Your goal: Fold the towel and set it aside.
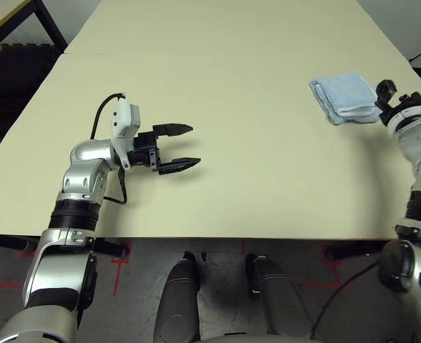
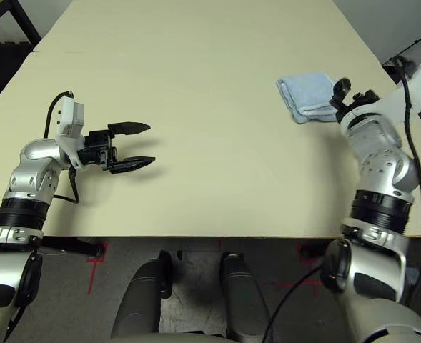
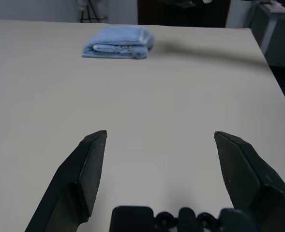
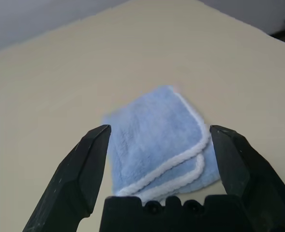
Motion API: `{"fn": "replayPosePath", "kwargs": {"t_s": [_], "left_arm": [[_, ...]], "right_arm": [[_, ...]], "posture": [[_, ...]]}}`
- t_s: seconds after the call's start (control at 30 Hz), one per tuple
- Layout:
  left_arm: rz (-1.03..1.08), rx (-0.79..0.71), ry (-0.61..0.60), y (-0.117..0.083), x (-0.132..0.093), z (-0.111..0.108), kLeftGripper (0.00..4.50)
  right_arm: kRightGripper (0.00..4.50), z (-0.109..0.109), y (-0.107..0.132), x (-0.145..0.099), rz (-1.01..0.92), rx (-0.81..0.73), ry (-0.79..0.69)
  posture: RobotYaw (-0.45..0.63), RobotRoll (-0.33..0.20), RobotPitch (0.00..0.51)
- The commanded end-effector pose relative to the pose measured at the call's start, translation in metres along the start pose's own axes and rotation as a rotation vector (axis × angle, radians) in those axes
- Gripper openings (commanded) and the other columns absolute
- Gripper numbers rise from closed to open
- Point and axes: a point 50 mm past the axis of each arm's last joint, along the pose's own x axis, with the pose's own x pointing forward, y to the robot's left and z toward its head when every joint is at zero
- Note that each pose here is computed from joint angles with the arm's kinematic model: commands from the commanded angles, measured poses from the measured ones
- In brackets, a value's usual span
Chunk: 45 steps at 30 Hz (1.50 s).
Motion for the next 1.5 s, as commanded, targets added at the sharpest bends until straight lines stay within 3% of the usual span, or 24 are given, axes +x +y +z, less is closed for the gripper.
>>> {"fn": "replayPosePath", "kwargs": {"t_s": [0.03, 0.13, 0.27, 0.37, 0.5, 0.67, 1.17, 1.5], "left_arm": [[0.252, -0.034, -0.056, 0.016, -0.002, 0.006, 4.50], [0.582, -0.024, -0.100, 0.037, -0.012, 0.010, 4.50], [1.034, 0.034, -0.143, 0.054, -0.031, 0.008, 4.50], [1.166, 0.068, -0.134, 0.058, -0.036, 0.003, 4.50], [1.450, 0.067, -0.138, 0.065, -0.059, -0.010, 4.50], [1.471, 0.076, -0.098, 0.068, -0.067, -0.018, 4.50], [1.219, -0.021, -0.061, 0.068, -0.064, -0.029, 4.50], [1.347, 0.009, -0.069, 0.069, -0.072, -0.027, 4.50]], "right_arm": [[4.47, 0.011, 0.011, 0.010, 0.155, -0.165, -0.144], [4.47, 0.000, 0.024, 0.020, 0.275, -0.287, -0.202], [4.47, -0.030, 0.035, 0.031, 0.320, -0.251, -0.229], [4.47, -0.042, 0.039, 0.034, 0.318, -0.229, -0.240], [4.47, -0.061, 0.035, 0.035, 0.170, -0.167, -0.245], [4.47, -0.062, 0.030, 0.036, 0.092, -0.119, -0.250], [4.47, -0.082, 0.021, 0.030, 0.103, -0.107, -0.180], [4.47, -0.080, 0.018, 0.032, 0.029, -0.084, -0.177]], "posture": [[-0.02, 0.000, 0.185], [-0.01, 0.000, 0.186], [0.04, 0.000, 0.181], [0.06, 0.000, 0.179], [0.05, 0.000, 0.176], [0.02, 0.000, 0.171], [-0.01, 0.000, 0.154], [-0.02, 0.000, 0.152]]}}
